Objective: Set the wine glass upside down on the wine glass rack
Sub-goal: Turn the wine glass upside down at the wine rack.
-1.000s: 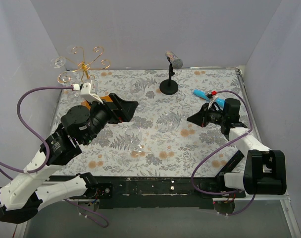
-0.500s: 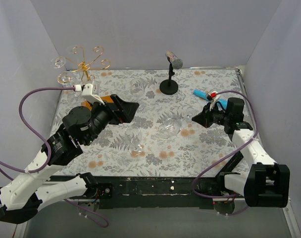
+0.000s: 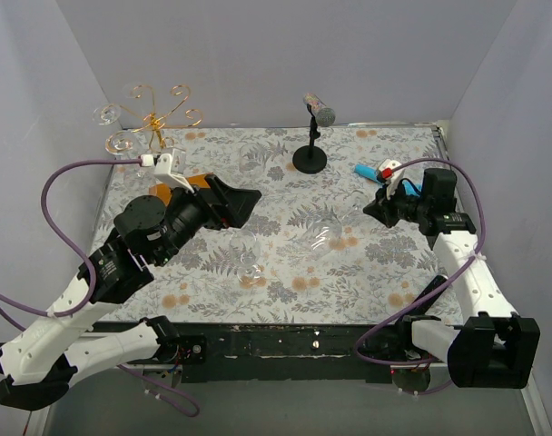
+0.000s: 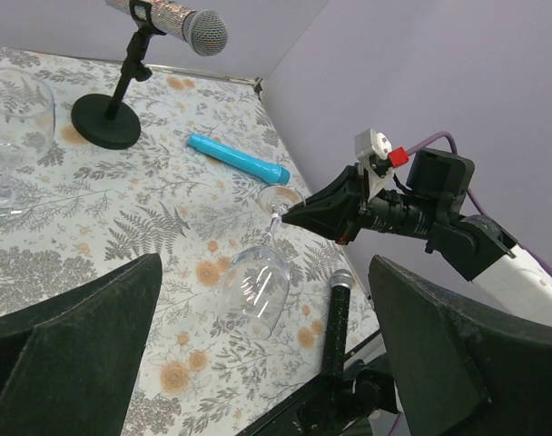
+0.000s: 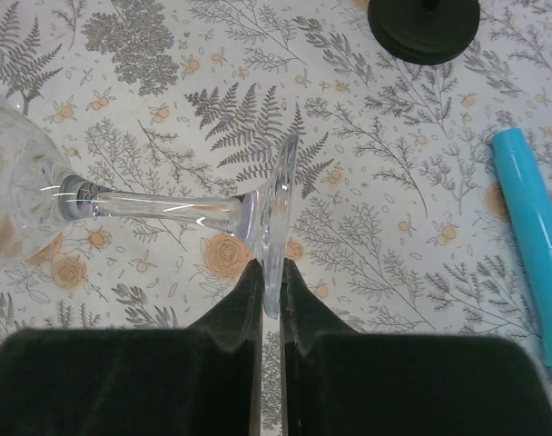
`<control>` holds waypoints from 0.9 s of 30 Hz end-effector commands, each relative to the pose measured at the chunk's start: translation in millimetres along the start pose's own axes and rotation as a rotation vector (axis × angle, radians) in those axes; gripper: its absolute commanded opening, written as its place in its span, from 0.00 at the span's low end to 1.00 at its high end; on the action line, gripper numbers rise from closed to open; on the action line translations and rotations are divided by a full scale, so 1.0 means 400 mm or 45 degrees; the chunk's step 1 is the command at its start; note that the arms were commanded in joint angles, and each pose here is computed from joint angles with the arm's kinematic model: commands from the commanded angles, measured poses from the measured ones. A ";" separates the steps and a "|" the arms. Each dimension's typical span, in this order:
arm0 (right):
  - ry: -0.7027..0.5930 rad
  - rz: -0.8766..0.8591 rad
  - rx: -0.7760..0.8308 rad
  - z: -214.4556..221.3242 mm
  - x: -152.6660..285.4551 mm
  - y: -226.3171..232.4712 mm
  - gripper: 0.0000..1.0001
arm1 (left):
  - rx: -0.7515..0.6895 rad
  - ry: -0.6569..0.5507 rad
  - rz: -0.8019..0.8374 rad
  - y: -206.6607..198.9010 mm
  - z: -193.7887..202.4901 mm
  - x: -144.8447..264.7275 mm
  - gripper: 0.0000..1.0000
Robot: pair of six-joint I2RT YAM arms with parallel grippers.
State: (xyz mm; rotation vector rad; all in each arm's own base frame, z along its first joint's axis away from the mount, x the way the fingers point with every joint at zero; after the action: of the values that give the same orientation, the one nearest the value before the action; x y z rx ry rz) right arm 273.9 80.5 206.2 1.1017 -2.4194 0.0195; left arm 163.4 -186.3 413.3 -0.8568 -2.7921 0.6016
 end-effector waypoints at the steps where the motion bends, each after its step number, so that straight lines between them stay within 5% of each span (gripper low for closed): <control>1: -0.035 0.028 0.267 -0.087 0.050 0.002 0.01 | 0.023 -0.017 0.079 -0.023 -0.008 0.002 0.98; 27: -0.028 0.140 1.043 -0.300 0.180 0.034 0.01 | 0.232 0.087 0.462 -0.139 0.042 -0.039 0.98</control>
State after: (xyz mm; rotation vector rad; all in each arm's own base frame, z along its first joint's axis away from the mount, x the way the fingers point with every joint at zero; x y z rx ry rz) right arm 277.3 59.6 299.2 1.2440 -2.4410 0.8928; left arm 150.3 -236.6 413.7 -1.2322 -2.5352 0.7994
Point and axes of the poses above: each gripper's point midway between its finger pads, its own x axis back along the fingers, its own y axis along the line the jaws close on, z = x × y, the point moved 5 cm from there along x, back along the fingers, and after that the axes turned 11 degrees about -x, right-handed, at the moved point
